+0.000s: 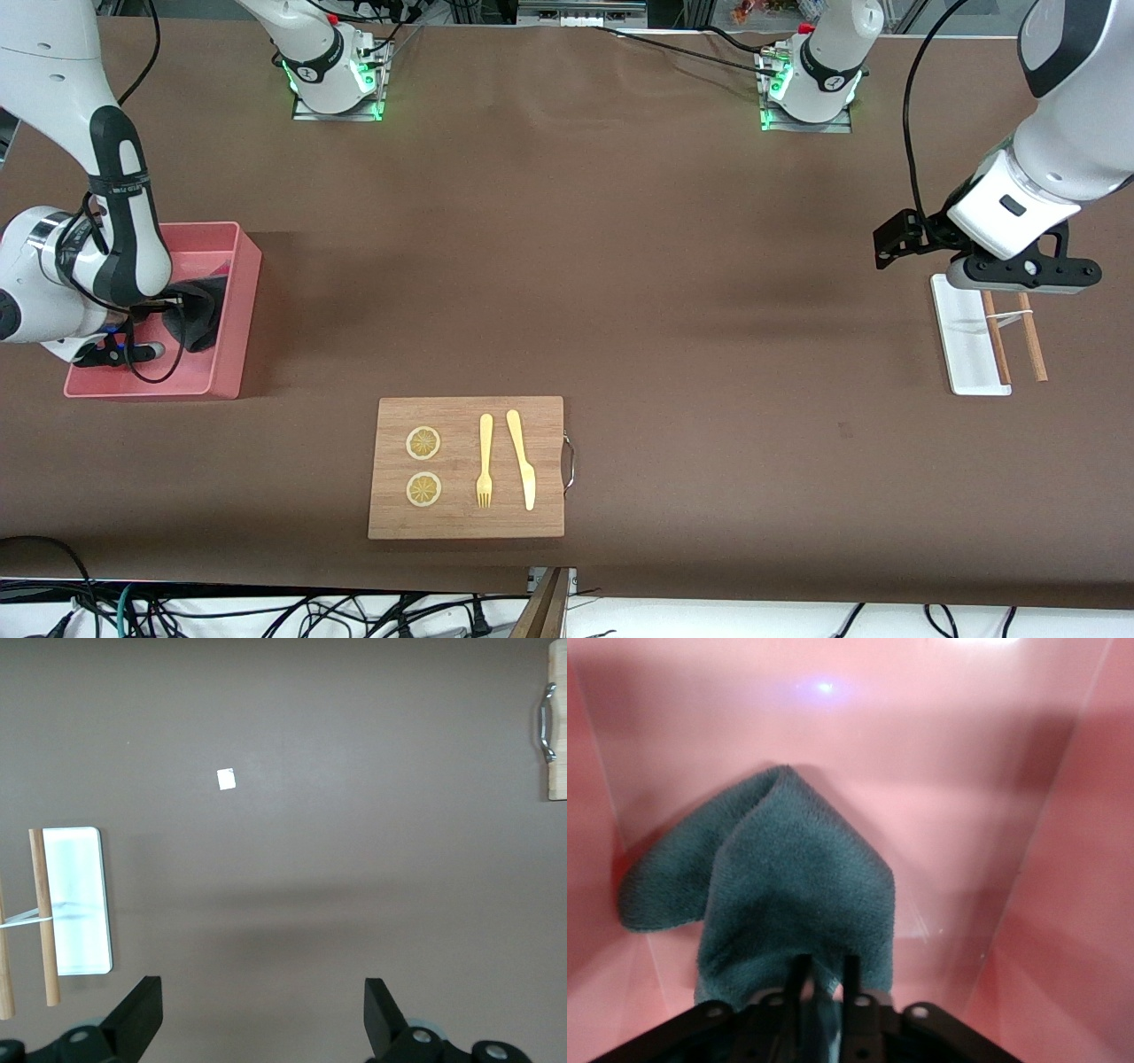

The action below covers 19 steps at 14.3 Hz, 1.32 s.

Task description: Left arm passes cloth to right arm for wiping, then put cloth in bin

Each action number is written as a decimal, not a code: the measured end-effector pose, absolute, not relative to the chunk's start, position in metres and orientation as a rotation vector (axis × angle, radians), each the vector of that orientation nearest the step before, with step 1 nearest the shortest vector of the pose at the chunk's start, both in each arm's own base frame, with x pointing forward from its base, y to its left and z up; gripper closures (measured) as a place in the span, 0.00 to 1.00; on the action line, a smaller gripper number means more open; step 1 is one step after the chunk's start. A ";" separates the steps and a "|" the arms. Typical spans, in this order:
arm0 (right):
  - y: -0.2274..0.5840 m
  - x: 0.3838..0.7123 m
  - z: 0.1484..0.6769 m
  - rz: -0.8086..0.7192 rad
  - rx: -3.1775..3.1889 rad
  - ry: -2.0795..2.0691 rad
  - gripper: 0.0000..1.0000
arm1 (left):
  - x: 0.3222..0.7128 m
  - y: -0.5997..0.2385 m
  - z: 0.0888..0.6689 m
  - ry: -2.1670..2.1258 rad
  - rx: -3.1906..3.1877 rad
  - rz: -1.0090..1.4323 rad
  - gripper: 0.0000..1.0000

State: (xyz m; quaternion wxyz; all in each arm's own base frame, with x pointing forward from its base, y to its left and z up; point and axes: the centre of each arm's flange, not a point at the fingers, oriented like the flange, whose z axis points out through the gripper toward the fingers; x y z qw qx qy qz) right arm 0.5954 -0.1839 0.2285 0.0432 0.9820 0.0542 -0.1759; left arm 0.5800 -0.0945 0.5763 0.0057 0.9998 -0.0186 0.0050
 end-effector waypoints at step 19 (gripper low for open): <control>-0.051 0.574 0.564 -0.359 3.112 0.403 0.00 | 0.573 -0.107 0.583 -0.121 3.182 0.028 0.00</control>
